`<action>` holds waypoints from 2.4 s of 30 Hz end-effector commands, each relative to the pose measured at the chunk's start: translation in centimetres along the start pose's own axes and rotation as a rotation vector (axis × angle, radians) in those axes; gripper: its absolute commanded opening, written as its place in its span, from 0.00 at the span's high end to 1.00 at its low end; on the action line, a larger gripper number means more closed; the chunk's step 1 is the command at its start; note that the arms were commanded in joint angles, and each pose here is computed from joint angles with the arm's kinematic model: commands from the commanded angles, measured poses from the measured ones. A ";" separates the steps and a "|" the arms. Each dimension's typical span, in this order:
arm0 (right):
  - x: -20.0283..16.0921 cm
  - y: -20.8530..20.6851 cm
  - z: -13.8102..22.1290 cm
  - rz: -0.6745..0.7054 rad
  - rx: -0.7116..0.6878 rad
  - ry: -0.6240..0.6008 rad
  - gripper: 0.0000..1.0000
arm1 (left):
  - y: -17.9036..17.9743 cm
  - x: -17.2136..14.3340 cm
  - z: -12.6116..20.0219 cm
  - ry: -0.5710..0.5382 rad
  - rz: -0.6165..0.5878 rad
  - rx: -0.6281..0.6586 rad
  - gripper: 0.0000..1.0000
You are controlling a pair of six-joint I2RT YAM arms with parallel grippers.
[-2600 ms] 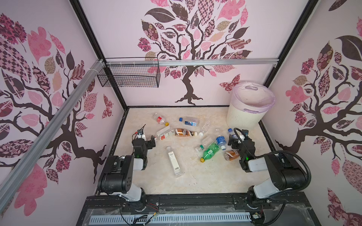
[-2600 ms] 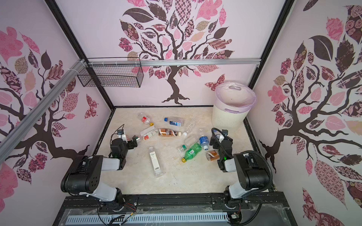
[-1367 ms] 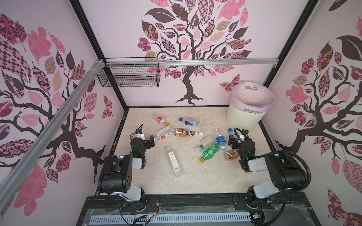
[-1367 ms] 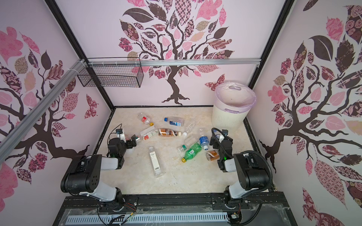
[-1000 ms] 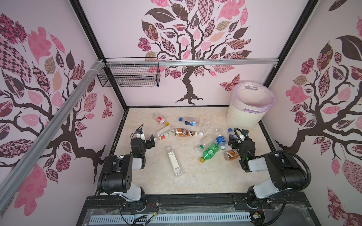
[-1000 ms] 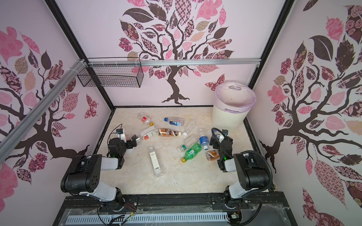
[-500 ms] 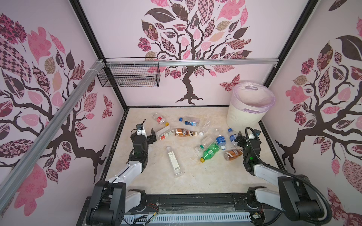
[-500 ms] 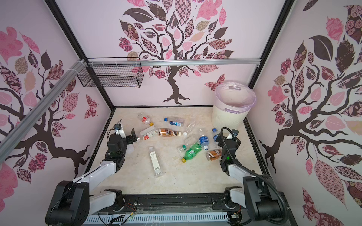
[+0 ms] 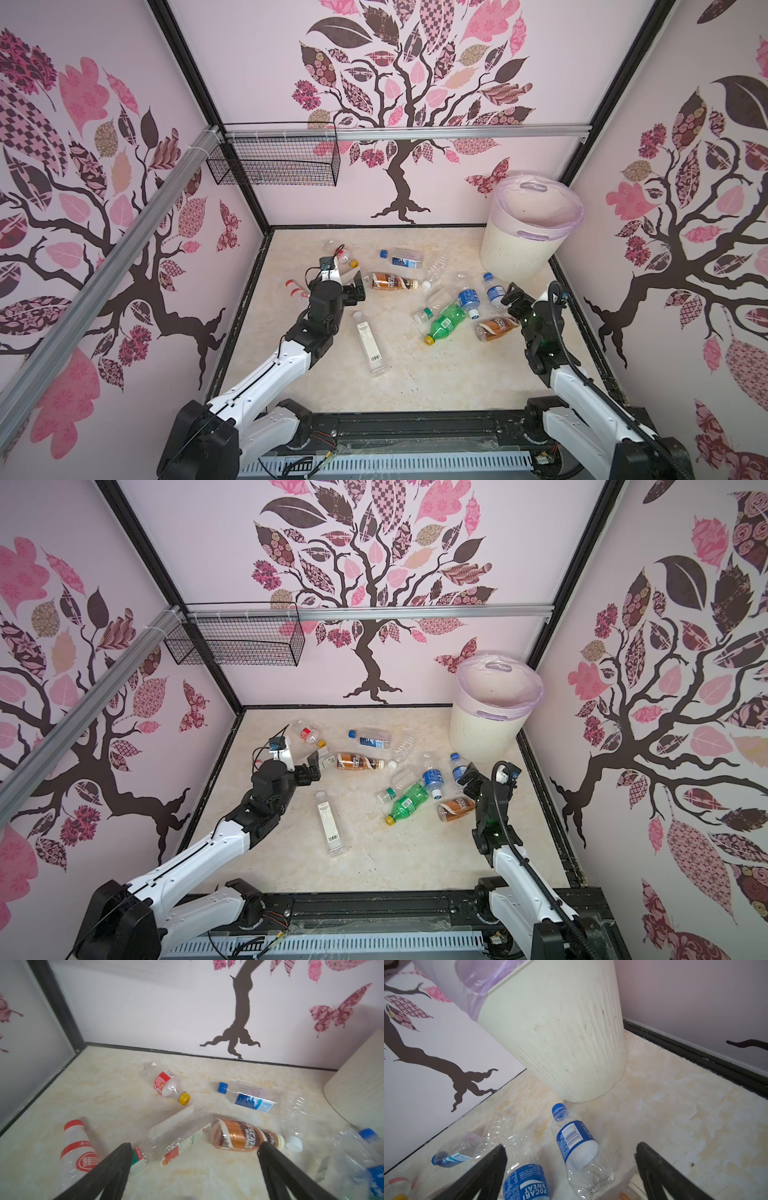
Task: Throw the plastic bottles in the bin
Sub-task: Pick up the plastic bottle from the middle-right of the table.
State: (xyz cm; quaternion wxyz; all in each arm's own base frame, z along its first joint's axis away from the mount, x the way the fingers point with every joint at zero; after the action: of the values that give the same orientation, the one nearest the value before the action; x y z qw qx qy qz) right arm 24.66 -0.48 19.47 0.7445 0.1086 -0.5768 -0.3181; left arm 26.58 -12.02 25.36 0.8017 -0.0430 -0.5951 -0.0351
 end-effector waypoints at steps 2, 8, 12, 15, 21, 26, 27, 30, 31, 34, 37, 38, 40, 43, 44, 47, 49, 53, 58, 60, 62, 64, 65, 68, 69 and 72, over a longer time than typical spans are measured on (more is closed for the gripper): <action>-1.0 0.0 -1.3 0.085 -0.126 0.218 0.00 | -3.9 0.4 0.4 0.096 -0.094 -0.104 0.02; -2.3 -0.3 -2.8 0.103 -0.168 0.303 0.01 | -10.0 0.9 1.1 0.123 -0.357 -0.222 0.02; -3.0 0.0 -2.8 0.109 -0.125 0.373 0.00 | -10.8 1.4 0.9 0.098 -0.286 -0.208 0.02; -3.6 0.4 -2.6 0.119 -0.076 0.407 0.00 | -10.5 1.2 1.0 0.064 -0.237 -0.187 0.02; -3.7 -0.2 -3.6 0.169 -0.170 0.375 0.00 | -11.2 0.3 1.4 0.104 -0.258 -0.311 0.02; -3.8 -0.3 -5.6 0.237 -0.267 0.390 0.01 | -11.7 0.2 1.3 0.148 -0.246 -0.360 0.02; -3.9 -0.3 -5.9 0.243 -0.269 0.392 0.00 | -11.9 0.2 1.2 0.169 -0.248 -0.362 0.02; -4.2 0.1 -6.8 0.253 -0.242 0.406 0.01 | -12.3 0.3 1.0 0.201 -0.230 -0.371 0.02; -4.2 0.3 -7.1 0.261 -0.228 0.414 0.01 | -12.4 0.2 1.0 0.209 -0.228 -0.374 0.02; -5.0 0.6 -8.3 0.288 -0.225 0.487 0.00 | -12.4 0.0 0.9 0.220 -0.206 -0.377 0.02; -5.6 0.8 -9.2 0.303 -0.242 0.561 0.01 | -12.3 0.1 1.0 0.219 -0.194 -0.372 0.02; -5.7 0.7 -9.3 0.307 -0.249 0.564 0.01 | -12.2 0.1 1.1 0.220 -0.196 -0.371 0.02; -5.7 0.7 -9.4 0.309 -0.249 0.565 0.01 | -12.1 0.3 1.3 0.217 -0.199 -0.365 0.02; -6.1 0.7 -9.8 0.314 -0.247 0.591 0.01 | -11.9 0.5 1.4 0.215 -0.198 -0.356 0.01; -6.3 0.7 -10.0 0.318 -0.256 0.606 0.01 | -11.8 0.6 1.4 0.212 -0.191 -0.351 0.02; -6.9 0.5 -10.3 0.328 -0.273 0.651 0.05 | -11.8 0.5 1.4 0.225 -0.189 -0.346 0.02; -6.8 0.4 -10.3 0.329 -0.279 0.649 0.06 | -11.8 0.4 1.4 0.231 -0.179 -0.343 0.02; -6.8 0.4 -10.3 0.328 -0.276 0.645 0.13 | -11.7 0.4 1.5 0.230 -0.158 -0.342 0.02; -6.6 0.6 -10.1 0.326 -0.267 0.630 0.24 | -11.4 0.4 1.6 0.232 -0.149 -0.322 0.02; -6.4 0.6 -10.0 0.324 -0.265 0.618 0.33 | -11.3 0.4 1.7 0.232 -0.146 -0.319 0.02; -6.2 0.7 -9.9 0.325 -0.262 0.610 0.40 | -11.2 0.5 1.9 0.231 -0.145 -0.317 0.02; -6.1 0.8 -9.8 0.323 -0.254 0.608 0.40 | -11.0 0.5 2.0 0.229 -0.142 -0.311 0.02; -6.0 0.9 -9.8 0.321 -0.247 0.606 0.42 | -11.0 0.5 2.1 0.226 -0.141 -0.312 0.02; -5.5 1.4 -9.4 0.317 -0.229 0.595 0.45 | -10.7 0.8 2.4 0.216 -0.136 -0.309 0.02; -5.3 1.5 -9.3 0.314 -0.222 0.588 0.45 | -10.6 0.9 2.5 0.212 -0.137 -0.307 0.02; -4.5 2.5 -8.8 0.308 -0.193 0.568 0.45 | -10.4 1.4 2.7 0.197 -0.139 -0.298 0.02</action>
State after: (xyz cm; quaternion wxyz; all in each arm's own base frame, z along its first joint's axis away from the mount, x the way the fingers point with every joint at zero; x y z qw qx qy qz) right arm 33.02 1.89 12.20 0.9297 0.0196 -0.2958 -0.2185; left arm 23.24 -22.34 25.81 0.8464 -0.1133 -0.4825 -0.1948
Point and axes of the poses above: each gripper's point midway between its finger pads, its own z axis back along the fingers, its own y axis along the line the jaws close on, x = y × z, the point moved 9 cm from there along z, back along the fingers, and after that the axes turned 6 degrees about -z, right-handed, at the moved point
